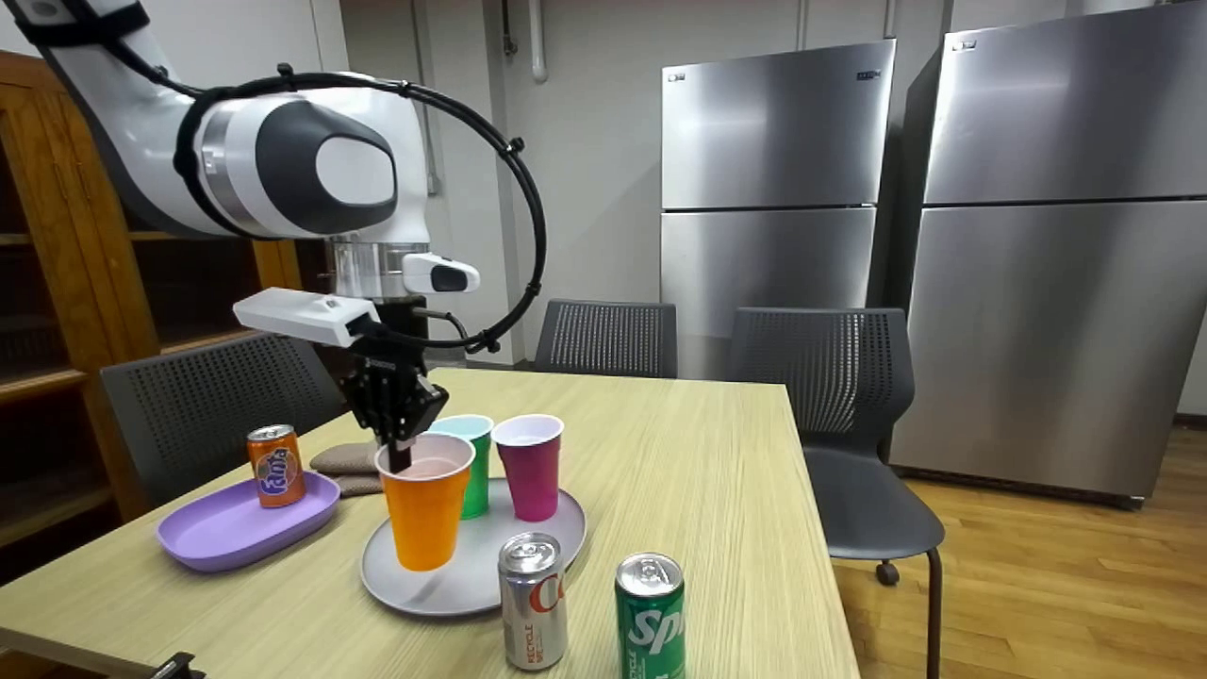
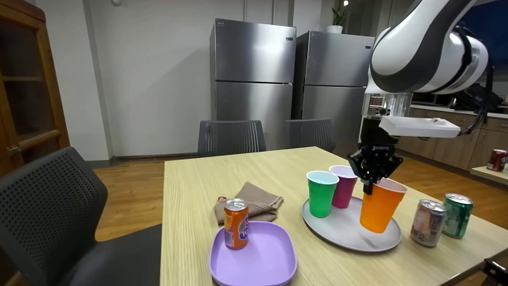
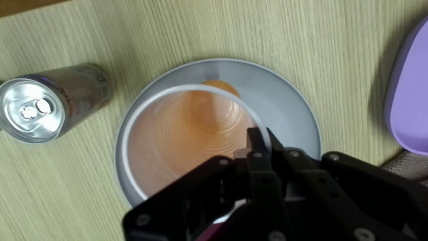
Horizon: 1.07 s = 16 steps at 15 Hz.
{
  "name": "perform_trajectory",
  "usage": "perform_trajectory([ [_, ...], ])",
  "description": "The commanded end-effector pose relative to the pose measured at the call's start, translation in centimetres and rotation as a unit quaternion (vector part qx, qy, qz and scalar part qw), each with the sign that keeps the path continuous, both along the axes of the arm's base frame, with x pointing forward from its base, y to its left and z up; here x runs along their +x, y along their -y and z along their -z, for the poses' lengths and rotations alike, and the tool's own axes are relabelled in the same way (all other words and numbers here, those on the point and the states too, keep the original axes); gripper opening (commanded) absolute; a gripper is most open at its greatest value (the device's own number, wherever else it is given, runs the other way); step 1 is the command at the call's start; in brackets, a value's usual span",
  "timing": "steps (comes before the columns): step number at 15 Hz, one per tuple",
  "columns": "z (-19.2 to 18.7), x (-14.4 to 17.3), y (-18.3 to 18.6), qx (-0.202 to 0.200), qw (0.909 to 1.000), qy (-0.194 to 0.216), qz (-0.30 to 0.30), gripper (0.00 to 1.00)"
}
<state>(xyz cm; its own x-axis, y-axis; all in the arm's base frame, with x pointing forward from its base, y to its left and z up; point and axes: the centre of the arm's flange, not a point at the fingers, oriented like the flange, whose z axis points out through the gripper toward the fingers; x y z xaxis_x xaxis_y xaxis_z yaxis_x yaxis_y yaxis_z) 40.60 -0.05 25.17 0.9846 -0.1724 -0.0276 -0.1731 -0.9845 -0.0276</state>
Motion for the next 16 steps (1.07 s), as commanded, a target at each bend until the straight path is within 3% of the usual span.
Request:
perform_trajectory([
  [1,0.3,-0.5,-1.6,0.001,0.9994,0.008,-0.034,0.01],
  [16,3.0,0.6,-3.4,-0.012,0.9960,0.007,-0.088,0.01],
])
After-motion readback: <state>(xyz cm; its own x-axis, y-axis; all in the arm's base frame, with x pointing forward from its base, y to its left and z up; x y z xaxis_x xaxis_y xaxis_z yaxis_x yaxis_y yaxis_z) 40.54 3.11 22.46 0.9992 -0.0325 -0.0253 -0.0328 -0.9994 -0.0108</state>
